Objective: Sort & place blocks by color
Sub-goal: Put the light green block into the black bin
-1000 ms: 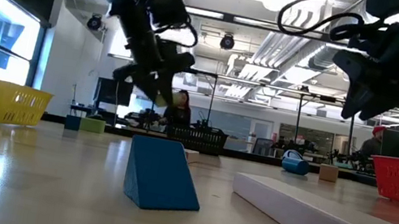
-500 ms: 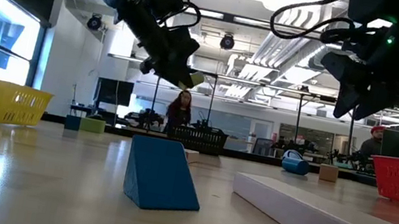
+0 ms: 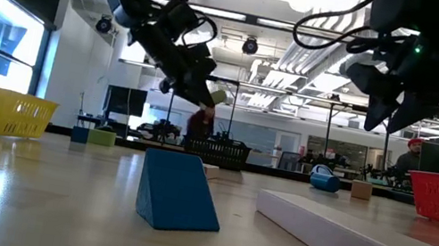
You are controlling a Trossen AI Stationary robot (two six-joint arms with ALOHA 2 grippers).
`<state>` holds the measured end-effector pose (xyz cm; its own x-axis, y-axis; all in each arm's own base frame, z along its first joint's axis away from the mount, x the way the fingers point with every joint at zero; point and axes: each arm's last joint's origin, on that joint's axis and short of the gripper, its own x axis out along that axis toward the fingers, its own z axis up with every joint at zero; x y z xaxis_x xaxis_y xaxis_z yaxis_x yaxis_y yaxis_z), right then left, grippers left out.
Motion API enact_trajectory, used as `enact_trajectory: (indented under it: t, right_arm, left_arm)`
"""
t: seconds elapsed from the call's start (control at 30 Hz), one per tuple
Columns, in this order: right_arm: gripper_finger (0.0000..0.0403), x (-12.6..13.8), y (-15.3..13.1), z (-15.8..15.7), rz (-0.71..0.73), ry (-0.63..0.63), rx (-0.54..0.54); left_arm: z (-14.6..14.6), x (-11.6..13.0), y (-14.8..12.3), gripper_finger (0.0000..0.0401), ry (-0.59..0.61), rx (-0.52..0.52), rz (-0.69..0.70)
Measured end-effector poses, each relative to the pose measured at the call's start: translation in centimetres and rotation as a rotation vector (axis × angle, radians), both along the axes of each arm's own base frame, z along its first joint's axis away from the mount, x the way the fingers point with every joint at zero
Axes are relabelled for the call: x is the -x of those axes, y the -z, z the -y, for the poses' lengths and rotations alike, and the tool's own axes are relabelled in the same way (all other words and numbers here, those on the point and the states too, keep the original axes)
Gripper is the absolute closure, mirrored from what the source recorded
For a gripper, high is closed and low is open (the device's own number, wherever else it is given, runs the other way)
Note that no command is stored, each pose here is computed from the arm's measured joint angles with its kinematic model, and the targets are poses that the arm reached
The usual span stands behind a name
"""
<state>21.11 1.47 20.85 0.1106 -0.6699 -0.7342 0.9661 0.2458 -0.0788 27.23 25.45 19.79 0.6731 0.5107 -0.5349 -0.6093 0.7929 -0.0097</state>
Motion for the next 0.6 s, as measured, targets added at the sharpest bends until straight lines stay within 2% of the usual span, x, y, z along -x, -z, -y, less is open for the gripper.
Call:
enact_trajectory:
  t: [0.3,0.6]
  right_arm:
    - [0.0217,0.0,0.0,0.1,-0.001,0.003,0.005]
    - [0.0217,-0.5,0.0,0.1,0.005,-0.052,0.014]
  left_arm:
    - [-1.2,-0.4,2.7,0.029,-0.032,0.027,-0.013]
    - [-1.5,-0.6,4.6,0.0279,-0.054,0.052,-0.037]
